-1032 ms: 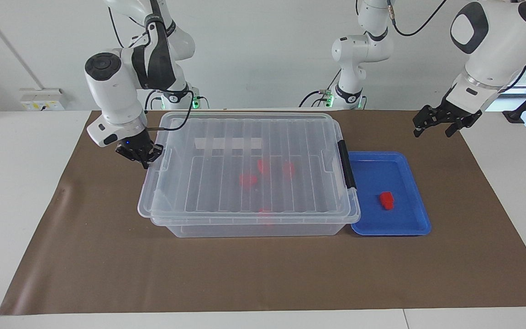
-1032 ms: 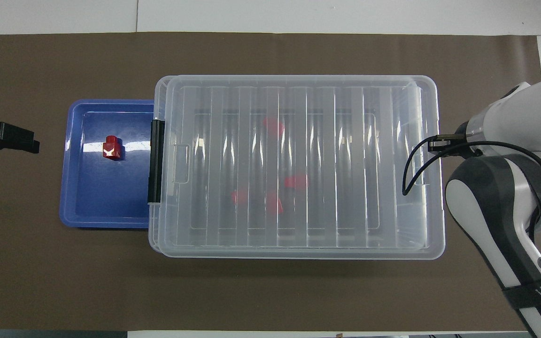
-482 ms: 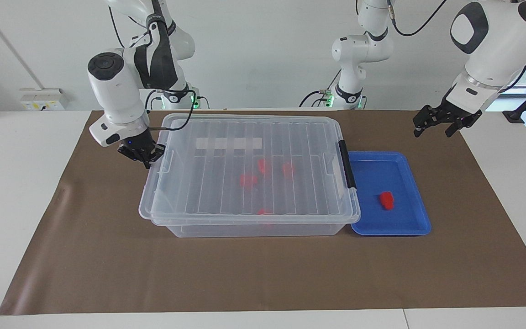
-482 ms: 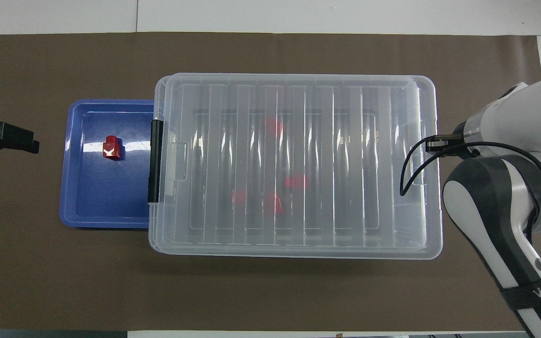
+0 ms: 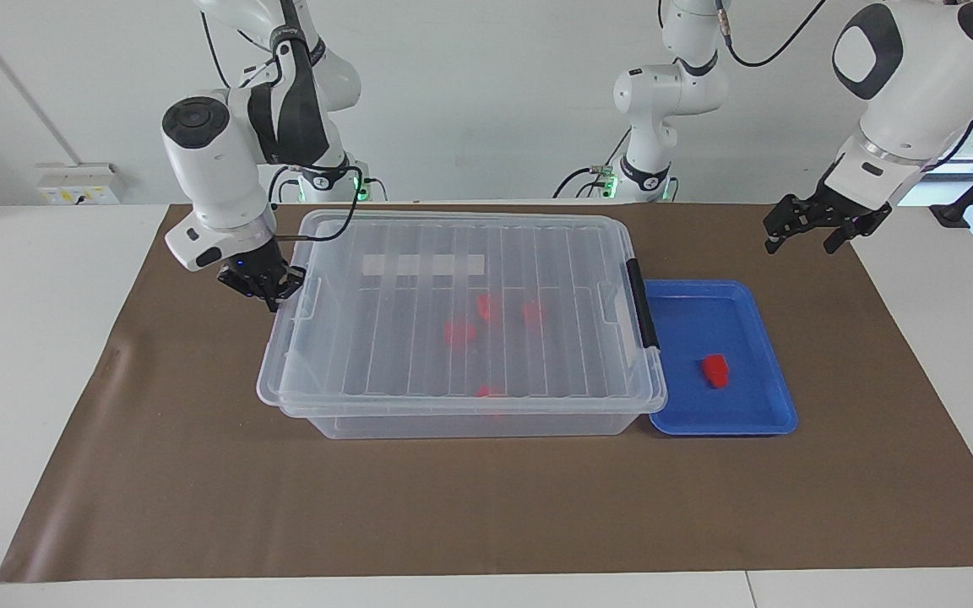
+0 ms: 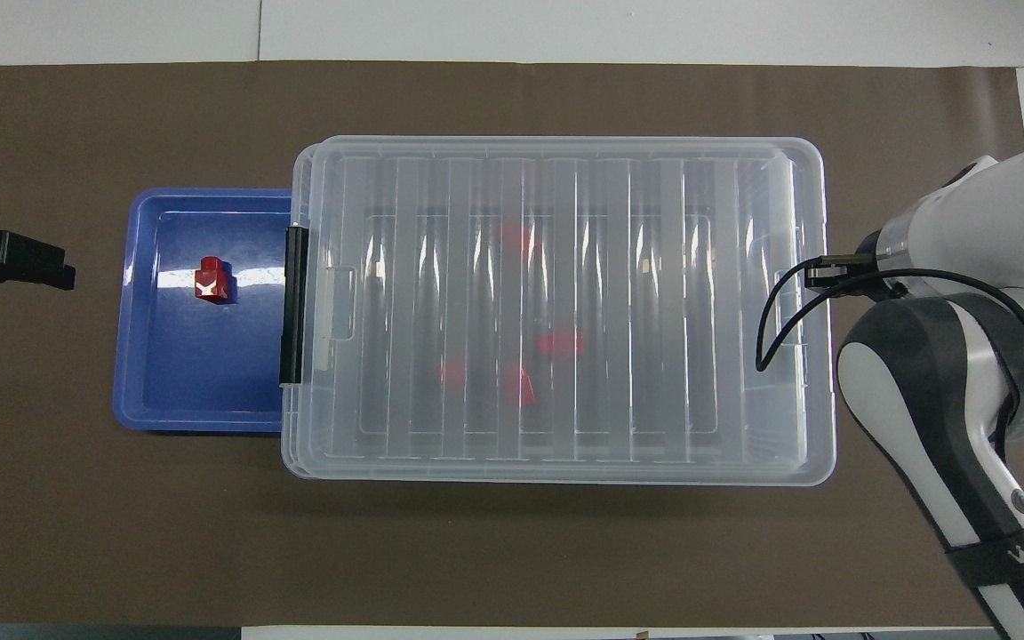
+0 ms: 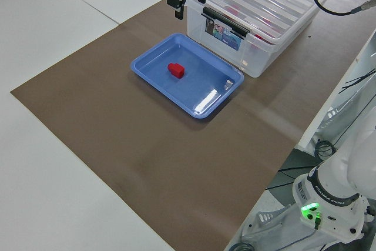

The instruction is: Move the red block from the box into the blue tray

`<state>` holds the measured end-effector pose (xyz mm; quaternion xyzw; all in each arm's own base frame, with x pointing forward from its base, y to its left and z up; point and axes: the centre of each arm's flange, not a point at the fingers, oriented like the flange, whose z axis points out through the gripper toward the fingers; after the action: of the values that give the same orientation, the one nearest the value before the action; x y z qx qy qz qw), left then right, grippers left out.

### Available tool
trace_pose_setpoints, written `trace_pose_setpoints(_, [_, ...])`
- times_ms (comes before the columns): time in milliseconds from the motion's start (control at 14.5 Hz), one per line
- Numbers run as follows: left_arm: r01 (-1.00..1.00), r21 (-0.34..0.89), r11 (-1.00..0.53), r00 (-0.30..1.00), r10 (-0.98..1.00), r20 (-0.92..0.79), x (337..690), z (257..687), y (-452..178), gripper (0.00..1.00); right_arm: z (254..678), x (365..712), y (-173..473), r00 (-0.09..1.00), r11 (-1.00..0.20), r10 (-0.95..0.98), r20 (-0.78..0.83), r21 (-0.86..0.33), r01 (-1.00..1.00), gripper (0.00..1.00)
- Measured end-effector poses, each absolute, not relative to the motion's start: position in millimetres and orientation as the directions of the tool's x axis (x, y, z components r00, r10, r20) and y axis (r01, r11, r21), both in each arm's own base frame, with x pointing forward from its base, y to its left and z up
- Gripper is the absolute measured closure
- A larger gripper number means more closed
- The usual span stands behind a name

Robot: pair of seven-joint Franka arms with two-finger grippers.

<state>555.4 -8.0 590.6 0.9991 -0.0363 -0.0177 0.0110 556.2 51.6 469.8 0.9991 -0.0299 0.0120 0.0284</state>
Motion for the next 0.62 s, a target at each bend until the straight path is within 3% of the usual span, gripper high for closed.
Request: trace_pose_setpoints(619, [-0.074, 0.001, -0.997, 0.997, -0.074, -0.035, 553.4, 593.4, -5.5, 0.00, 474.1, 556.3, 56.5, 0.997, -0.996, -0.072, 0.027, 0.056, -0.073, 0.99])
